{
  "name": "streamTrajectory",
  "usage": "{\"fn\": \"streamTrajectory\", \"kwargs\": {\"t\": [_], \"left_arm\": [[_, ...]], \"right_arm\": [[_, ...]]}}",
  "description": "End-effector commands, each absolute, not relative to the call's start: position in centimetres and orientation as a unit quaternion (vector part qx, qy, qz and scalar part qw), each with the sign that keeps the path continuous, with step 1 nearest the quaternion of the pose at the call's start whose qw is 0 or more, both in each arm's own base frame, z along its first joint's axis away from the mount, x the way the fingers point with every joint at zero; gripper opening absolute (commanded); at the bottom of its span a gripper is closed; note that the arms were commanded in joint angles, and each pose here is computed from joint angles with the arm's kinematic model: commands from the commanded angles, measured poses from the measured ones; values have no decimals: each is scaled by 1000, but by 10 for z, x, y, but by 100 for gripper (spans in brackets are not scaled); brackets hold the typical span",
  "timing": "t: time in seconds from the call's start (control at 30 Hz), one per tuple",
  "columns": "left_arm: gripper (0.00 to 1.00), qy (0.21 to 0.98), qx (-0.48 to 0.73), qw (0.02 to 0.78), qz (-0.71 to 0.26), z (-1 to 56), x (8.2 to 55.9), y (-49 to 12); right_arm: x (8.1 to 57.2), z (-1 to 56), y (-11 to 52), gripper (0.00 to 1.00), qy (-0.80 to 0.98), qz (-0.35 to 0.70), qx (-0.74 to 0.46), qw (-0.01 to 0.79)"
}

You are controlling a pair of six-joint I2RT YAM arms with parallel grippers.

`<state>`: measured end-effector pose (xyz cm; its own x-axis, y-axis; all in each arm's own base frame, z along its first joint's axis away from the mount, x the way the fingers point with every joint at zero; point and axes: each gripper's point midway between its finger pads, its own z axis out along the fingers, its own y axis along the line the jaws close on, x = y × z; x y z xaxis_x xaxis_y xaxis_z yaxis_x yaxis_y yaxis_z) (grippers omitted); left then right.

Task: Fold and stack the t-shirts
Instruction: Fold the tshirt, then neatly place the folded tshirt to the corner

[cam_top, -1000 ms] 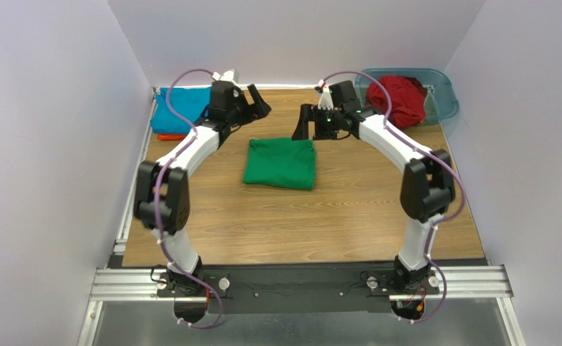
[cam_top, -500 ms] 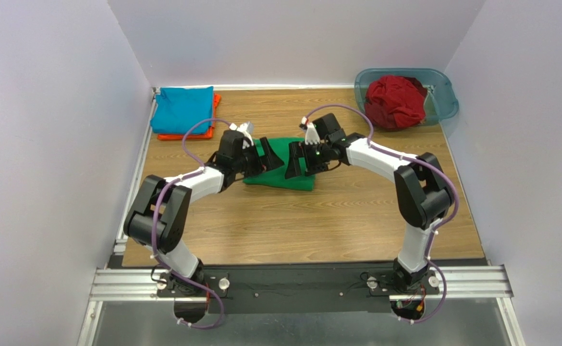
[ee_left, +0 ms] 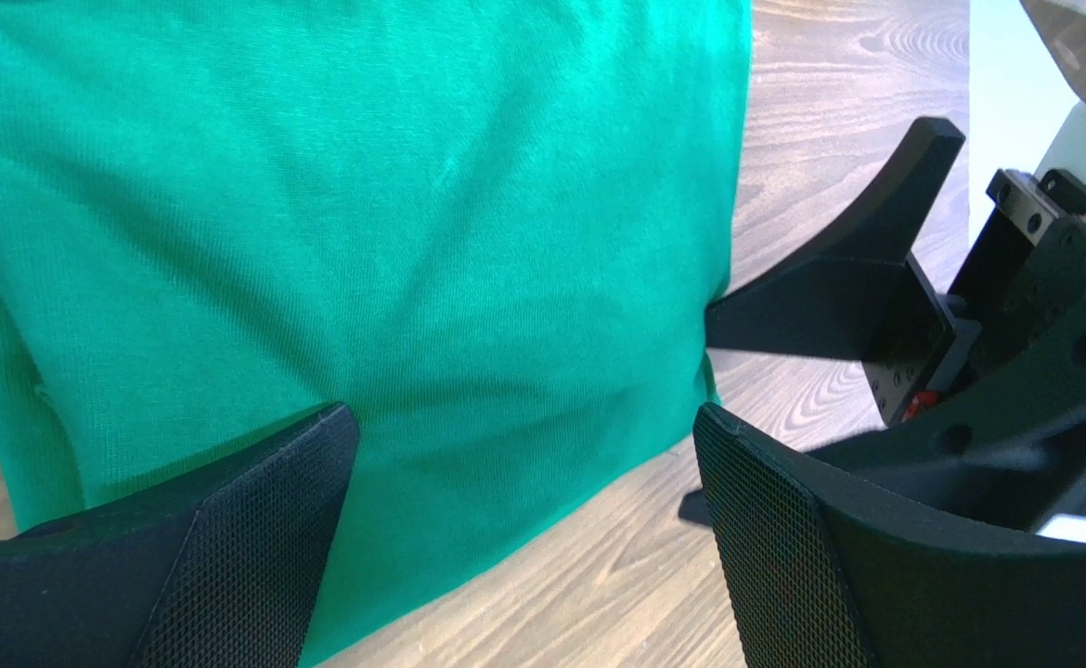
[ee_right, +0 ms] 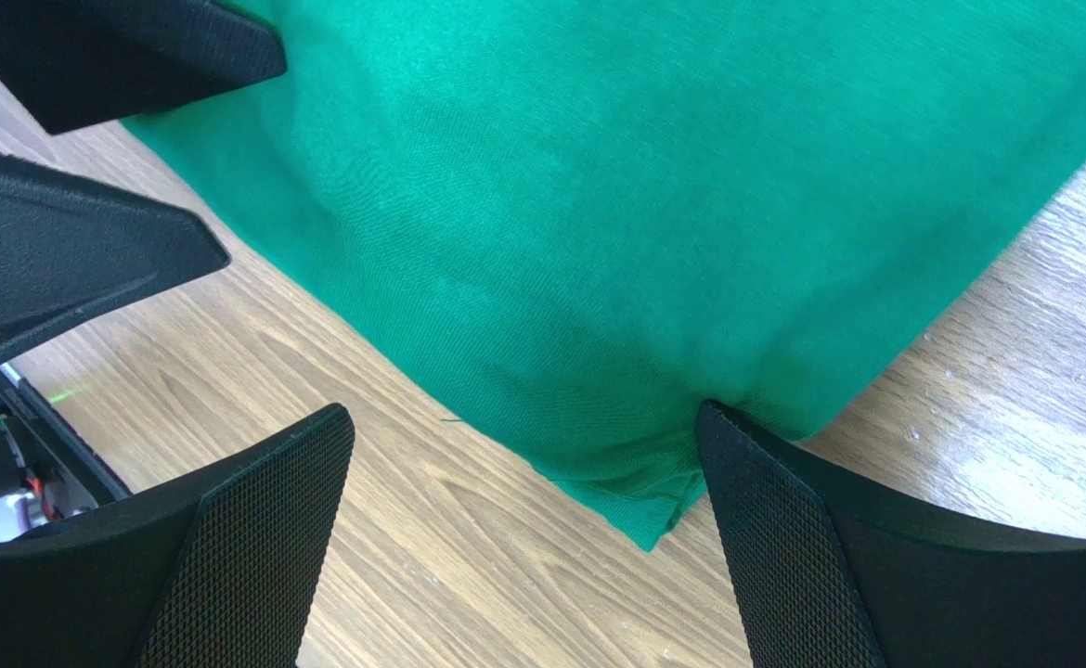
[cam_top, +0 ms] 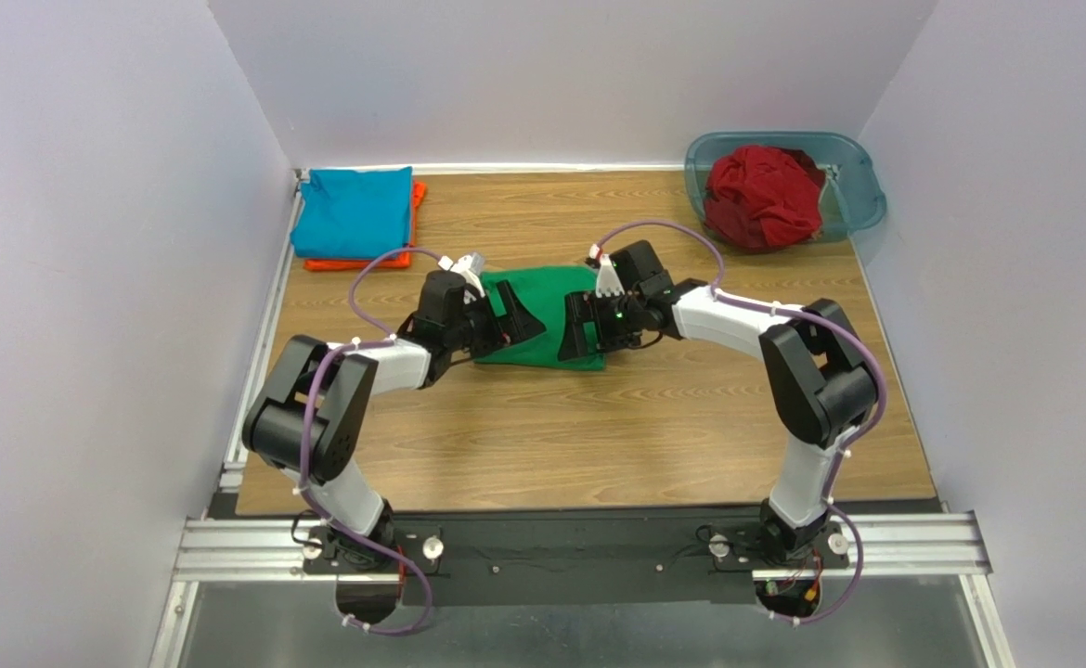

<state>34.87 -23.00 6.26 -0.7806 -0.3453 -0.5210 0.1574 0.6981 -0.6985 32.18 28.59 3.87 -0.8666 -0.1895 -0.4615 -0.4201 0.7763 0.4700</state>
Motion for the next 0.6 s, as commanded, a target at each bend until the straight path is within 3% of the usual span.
{"fn": "streamTrajectory", "kwargs": {"t": [0.0,0.1,0.23,0.33,0.57], "left_arm": [[98,877,-70,315,-355,52,335,-215],[98,871,-60,341,-350,76,341,-213],[98,851,-54,382,-356,122,345,-210],[98,824,-70,444,-344,173,340,-193],[98,796,-124,537,-250,219,343,-139]], "right_arm": [[297,-6,250,100,954,216,-144,147],[300,33,264,100,938,259,-151,174],[314,133,276,100,899,310,-146,272],[320,180,261,100,888,294,-115,335],[320,209,196,100,876,206,12,436]]}}
